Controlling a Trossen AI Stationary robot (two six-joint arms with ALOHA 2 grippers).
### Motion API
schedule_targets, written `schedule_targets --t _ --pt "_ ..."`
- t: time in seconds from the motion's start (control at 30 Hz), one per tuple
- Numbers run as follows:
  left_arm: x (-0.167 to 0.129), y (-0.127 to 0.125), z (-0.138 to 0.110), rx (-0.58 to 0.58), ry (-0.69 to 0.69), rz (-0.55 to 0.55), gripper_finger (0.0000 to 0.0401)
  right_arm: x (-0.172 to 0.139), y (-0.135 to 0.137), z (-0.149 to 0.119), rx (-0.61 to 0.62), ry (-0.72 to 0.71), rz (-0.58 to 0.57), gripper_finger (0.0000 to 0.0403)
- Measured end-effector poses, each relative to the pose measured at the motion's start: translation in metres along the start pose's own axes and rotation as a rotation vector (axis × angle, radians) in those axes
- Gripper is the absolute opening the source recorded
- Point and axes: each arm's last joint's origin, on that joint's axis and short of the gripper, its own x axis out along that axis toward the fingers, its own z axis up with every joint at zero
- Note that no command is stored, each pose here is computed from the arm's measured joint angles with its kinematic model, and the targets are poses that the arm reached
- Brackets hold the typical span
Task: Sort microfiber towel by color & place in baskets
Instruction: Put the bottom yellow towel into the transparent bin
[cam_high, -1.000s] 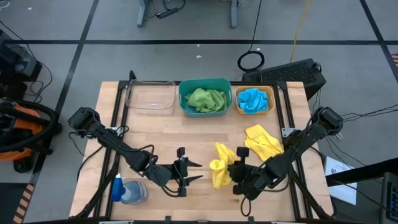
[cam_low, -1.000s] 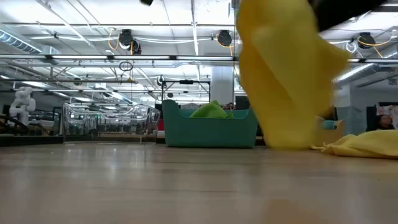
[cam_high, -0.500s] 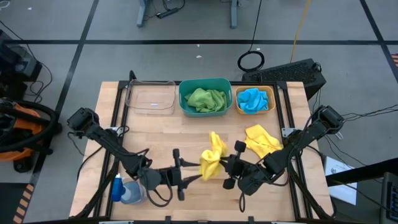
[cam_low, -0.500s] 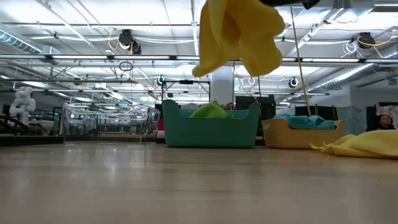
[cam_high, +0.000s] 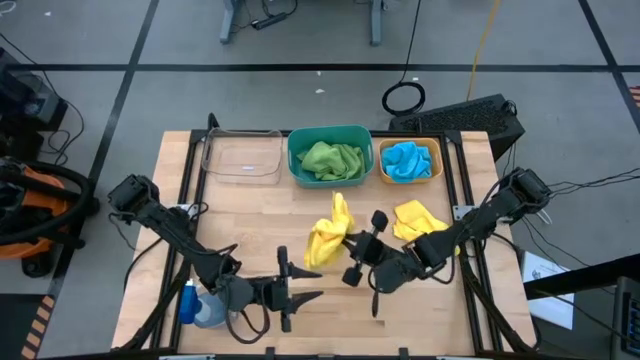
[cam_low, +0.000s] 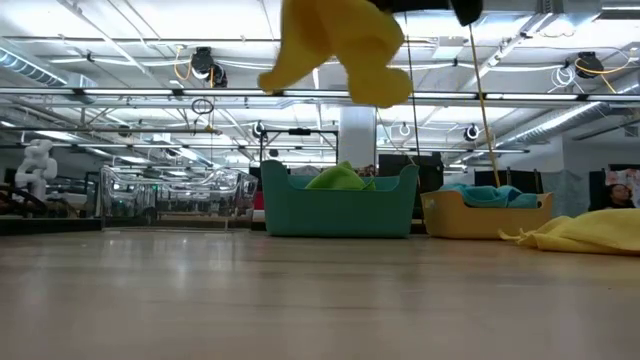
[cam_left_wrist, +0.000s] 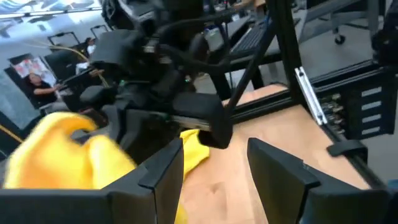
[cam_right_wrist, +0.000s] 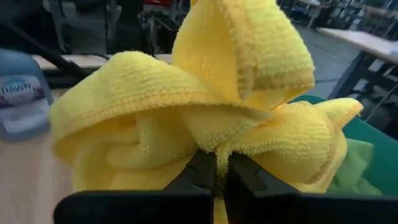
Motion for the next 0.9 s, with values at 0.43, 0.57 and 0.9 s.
schedule_targets --t 0.43,0.57,0.9 --pt "0.006 -0.008 -0.017 0.272 0.130 0.202 0.0186 0.001 0.008 0.012 0.079 -0.027 0.235 0.0006" --pt "0.005 -0.008 -0.016 0.275 0.122 0.185 0.0213 -0.002 0.011 0.011 0.077 -0.024 0.257 0.0006" --pt "0.018 0.008 -0.022 0.344 0.175 0.251 0.0378 -0.003 0.013 0.011 0.073 0.001 0.351 0.0006"
